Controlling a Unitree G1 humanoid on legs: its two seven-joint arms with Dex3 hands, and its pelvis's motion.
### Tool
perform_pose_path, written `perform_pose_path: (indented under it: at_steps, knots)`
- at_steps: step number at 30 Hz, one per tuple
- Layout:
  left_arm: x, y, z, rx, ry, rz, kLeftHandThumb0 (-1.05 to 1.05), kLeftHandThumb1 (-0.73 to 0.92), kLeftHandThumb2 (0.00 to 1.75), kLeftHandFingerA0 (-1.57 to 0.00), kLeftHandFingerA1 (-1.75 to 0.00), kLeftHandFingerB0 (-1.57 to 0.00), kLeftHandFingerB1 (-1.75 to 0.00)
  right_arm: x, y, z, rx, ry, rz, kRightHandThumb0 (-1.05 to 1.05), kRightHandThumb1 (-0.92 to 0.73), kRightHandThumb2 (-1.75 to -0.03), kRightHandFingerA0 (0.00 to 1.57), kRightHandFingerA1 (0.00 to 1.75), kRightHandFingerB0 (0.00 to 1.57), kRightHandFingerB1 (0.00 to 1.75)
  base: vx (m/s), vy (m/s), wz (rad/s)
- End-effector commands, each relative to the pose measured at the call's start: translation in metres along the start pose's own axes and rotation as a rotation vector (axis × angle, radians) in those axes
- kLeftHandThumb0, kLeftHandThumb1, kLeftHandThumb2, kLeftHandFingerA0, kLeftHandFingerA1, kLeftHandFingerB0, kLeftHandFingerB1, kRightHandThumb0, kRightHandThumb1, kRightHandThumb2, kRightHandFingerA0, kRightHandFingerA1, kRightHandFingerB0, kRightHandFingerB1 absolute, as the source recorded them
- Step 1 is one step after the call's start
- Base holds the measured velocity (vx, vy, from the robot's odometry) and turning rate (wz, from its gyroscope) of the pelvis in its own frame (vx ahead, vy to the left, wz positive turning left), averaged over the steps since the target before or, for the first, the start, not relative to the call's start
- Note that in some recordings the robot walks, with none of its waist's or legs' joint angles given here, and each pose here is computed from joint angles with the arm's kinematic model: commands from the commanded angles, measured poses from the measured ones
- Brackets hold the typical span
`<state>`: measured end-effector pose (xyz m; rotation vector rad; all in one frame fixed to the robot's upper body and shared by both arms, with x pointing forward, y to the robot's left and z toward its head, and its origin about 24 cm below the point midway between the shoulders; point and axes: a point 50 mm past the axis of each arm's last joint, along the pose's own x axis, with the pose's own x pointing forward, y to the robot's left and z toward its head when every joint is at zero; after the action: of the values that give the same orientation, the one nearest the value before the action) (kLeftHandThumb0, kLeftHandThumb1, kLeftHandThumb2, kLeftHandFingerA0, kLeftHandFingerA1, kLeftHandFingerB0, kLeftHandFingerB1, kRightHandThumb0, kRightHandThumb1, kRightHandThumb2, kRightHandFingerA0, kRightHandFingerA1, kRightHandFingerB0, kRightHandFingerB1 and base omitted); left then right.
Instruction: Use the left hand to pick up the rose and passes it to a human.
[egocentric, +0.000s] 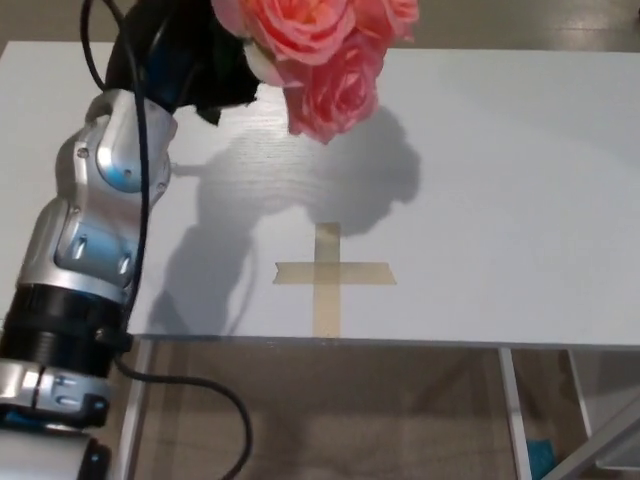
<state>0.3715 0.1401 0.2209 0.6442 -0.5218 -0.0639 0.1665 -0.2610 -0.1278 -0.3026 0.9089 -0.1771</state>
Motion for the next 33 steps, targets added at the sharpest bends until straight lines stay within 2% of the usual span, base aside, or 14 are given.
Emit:
perform_pose_path:
  at_steps: [1, 3, 5, 8, 10, 13, 14, 21, 33]
  knots:
    - [0.001, 0.004, 0.005, -0.289, 0.046, 0.008, -0.14, 0.83, 0.66, -0.86, -1.34, -0.74, -1.13, -0.001, -0.003, -0.006, -0.003, 0.026, 0.004, -0.56, -0.77, -0.64, 0.63, 0.45, 0.47, 0.35, 0.0, 0.0, 0.0]
    - [0.001, 0.004, 0.005, -0.293, 0.048, 0.007, -0.14, 0.83, 0.66, -0.86, -1.34, -0.74, -1.13, -0.001, -0.003, -0.006, -0.003, 0.026, 0.004, -0.56, -0.77, -0.64, 0.63, 0.45, 0.47, 0.35, 0.0, 0.0, 0.0]
    - [0.002, 0.005, 0.003, -0.421, 0.083, 0.008, -0.17, 0.83, 0.68, -0.94, -1.23, -0.8, -1.03, -0.001, -0.003, -0.006, 0.0, 0.027, 0.005, -0.56, -0.77, -0.64, 0.63, 0.45, 0.46, 0.34, 0.0, 0.0, 0.0]
    - [0.002, 0.006, 0.003, -0.46, 0.099, 0.005, -0.17, 0.83, 0.68, -0.94, -1.23, -0.8, -1.03, -0.001, -0.003, -0.005, 0.002, 0.026, 0.006, -0.56, -0.77, -0.64, 0.63, 0.45, 0.46, 0.34, 0.0, 0.0, 0.0]
    - [0.004, 0.004, 0.0, -0.59, 0.151, 0.016, -0.17, 0.8, 0.7, -0.96, -1.26, -0.81, -1.02, -0.001, -0.004, -0.004, -0.005, 0.025, 0.007, -0.56, -0.77, -0.65, 0.63, 0.45, 0.47, 0.35, 0.0, 0.0, 0.0]
    - [0.004, 0.004, 0.0, -0.596, 0.156, 0.014, -0.17, 0.8, 0.7, -0.96, -1.26, -0.81, -1.02, -0.001, -0.004, -0.004, -0.005, 0.025, 0.007, -0.56, -0.77, -0.65, 0.63, 0.45, 0.47, 0.35, 0.0, 0.0, 0.0]
    - [0.004, 0.003, -0.003, -0.662, 0.186, 0.016, -0.16, 0.78, 0.72, -0.94, -1.34, -0.8, -1.07, 0.0, -0.003, -0.004, -0.003, 0.023, 0.006, -0.56, -0.77, -0.65, 0.63, 0.45, 0.47, 0.35, 0.0, 0.0, 0.0]
    - [0.003, 0.004, -0.01, -0.786, 0.274, 0.033, -0.14, 0.76, 0.78, -0.96, -1.4, -0.79, -1.12, 0.0, -0.003, -0.004, -0.012, 0.024, 0.009, -0.56, -0.77, -0.65, 0.62, 0.45, 0.48, 0.35, 0.0, 0.0, 0.0]
    - [0.001, 0.001, -0.014, -0.722, 0.31, 0.022, -0.17, 0.74, 0.8, -0.98, -1.44, -0.8, -1.14, 0.0, -0.003, -0.001, 0.005, 0.016, 0.016, -0.56, -0.77, -0.65, 0.63, 0.44, 0.5, 0.35, 0.0, 0.0, 0.0]
